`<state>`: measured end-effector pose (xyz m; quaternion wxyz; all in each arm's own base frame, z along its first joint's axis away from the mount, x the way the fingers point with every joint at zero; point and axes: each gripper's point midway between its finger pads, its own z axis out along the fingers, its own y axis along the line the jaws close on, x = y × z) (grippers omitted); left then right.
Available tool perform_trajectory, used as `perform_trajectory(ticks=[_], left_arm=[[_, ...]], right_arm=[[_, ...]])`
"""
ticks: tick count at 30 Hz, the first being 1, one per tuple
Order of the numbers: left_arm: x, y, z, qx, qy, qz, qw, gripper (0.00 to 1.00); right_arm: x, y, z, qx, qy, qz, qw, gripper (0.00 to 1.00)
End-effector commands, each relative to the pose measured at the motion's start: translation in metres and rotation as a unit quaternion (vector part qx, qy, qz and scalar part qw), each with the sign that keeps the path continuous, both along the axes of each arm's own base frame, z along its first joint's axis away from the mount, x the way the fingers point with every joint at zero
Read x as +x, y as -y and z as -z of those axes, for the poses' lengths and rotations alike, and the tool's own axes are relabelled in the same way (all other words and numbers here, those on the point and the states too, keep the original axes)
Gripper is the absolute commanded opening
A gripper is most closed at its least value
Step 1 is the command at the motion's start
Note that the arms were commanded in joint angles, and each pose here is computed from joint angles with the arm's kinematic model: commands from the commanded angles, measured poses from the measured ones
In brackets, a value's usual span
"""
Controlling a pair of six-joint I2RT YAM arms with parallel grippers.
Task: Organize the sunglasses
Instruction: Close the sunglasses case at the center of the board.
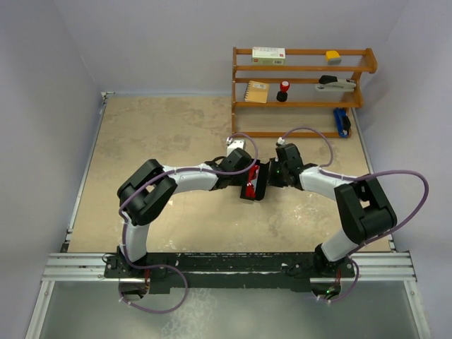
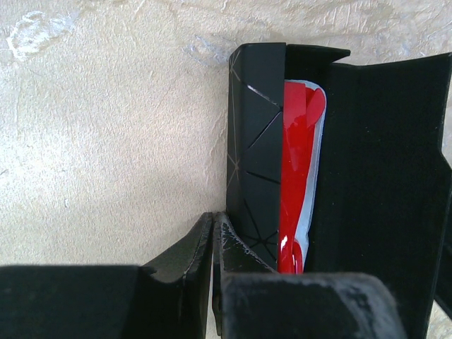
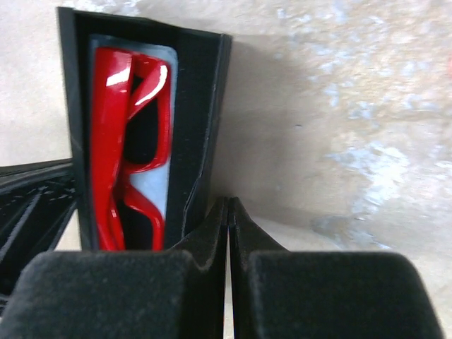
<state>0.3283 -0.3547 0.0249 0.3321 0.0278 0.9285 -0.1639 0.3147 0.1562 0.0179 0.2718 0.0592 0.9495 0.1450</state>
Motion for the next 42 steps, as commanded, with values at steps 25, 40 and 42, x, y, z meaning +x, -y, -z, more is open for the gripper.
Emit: perform_trajectory(ticks=[25,40,42], left_arm=[[0.008,-0.005,-0.066,0.011,0.057,0.003,0.998,0.0],[-0.002,0.019,-0.078,-0.04,0.046,0.02,0.998,0.0],[-0.003,0.018,-0.074,-0.041,0.044,0.019,0.998,0.0]], right_arm=[[0.005,-0.056,-0.038,0.049,0.047,-0.06,0.996,0.0],[0.005,-0.056,-0.038,0.049,0.043,-0.056,0.996,0.0],[0.005,-0.056,-0.038,0.05,0.044,-0.055,0.996,0.0]])
